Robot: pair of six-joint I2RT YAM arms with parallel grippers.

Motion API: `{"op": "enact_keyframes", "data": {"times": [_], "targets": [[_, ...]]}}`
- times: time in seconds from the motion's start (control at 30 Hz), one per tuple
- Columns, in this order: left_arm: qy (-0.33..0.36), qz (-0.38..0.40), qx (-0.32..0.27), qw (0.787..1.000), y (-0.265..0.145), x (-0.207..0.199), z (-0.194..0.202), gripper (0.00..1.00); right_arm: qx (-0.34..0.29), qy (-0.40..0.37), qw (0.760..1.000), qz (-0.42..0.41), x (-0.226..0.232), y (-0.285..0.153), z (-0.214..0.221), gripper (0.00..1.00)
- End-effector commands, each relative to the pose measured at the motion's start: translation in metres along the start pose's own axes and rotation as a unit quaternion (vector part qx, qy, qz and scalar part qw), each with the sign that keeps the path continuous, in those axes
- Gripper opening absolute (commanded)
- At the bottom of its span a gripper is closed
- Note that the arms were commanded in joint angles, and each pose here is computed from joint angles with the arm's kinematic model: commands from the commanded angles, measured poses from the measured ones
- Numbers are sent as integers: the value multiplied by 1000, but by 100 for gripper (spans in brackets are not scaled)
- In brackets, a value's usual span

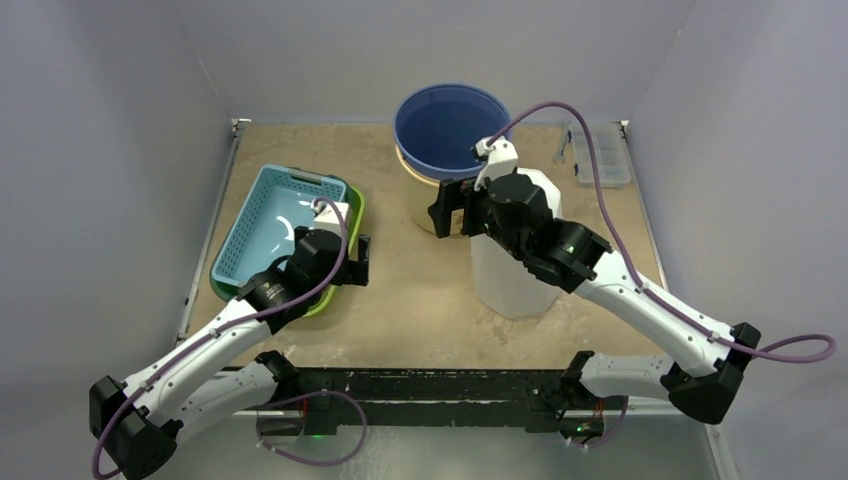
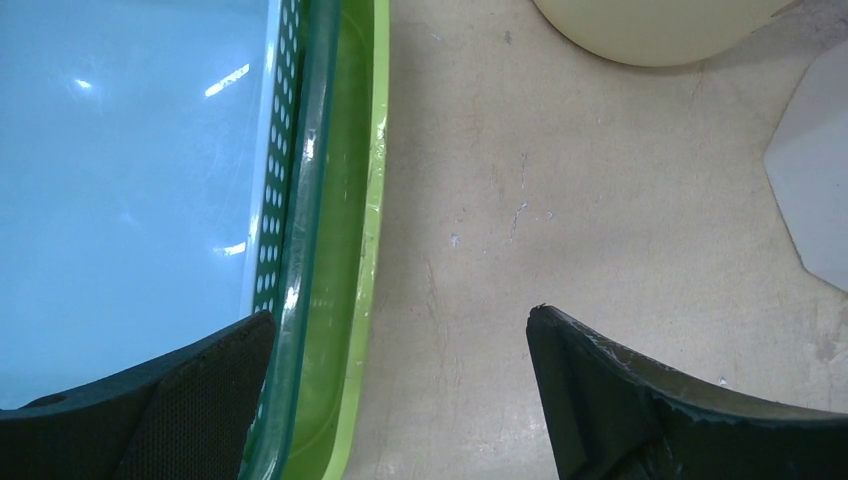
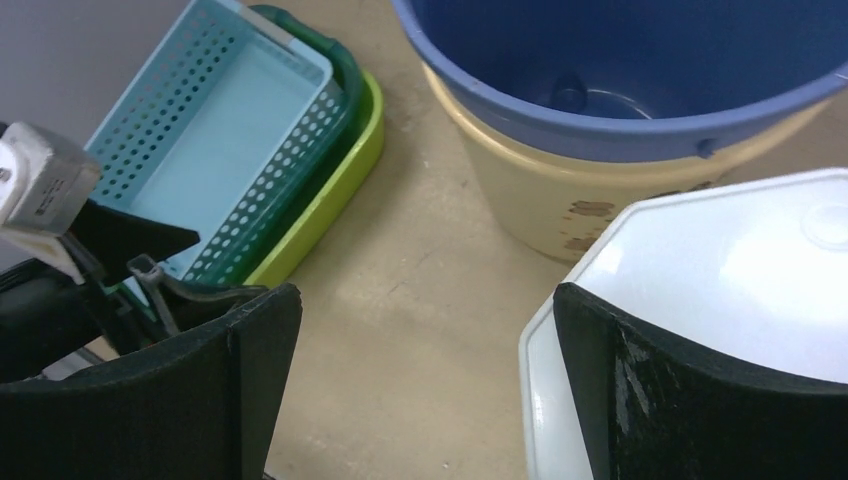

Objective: Turn the large container upside down

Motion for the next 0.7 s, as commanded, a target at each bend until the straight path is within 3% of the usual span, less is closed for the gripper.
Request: {"op": "enact_keyframes", "data": {"times": [0.0, 0.1, 0.2, 0.3, 0.43, 0.53, 0.67], "targets": [[-5, 3, -33, 999, -6, -1, -19, 95, 42, -15, 998, -54, 13, -4, 21, 99], [-4, 2, -31, 999, -5, -1, -18, 94, 0, 6, 998, -57, 12, -17, -1, 99], [-4, -4, -30, 1000, -5, 0, -18, 94, -56, 20, 992, -114, 25, -38, -35, 99], [-4, -7, -31, 1000, -6, 1, -18, 93, -74, 25, 989, -124, 27, -47, -50, 99], [-6, -8, -33, 999, -6, 2, -19, 93, -33, 2, 985, -171, 41, -46, -41, 99], [-8, -20, -37, 999, -7, 5, -21, 93, 30, 13, 971, -236, 66, -39, -9, 99], [-16, -39, -47, 998, -11, 11, -24, 93, 107, 16, 976, -189, 78, -25, 48, 99]]}}
Point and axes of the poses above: each gripper's point midway between its finger pads, its own y axis out along the fingers, its own x axis along the line the jaws close on, z = x × y, the point moved 4 cm from there along -y, back along the fingers, and after that the axes turned 8 degrees about -y, right-handed, at the moved point
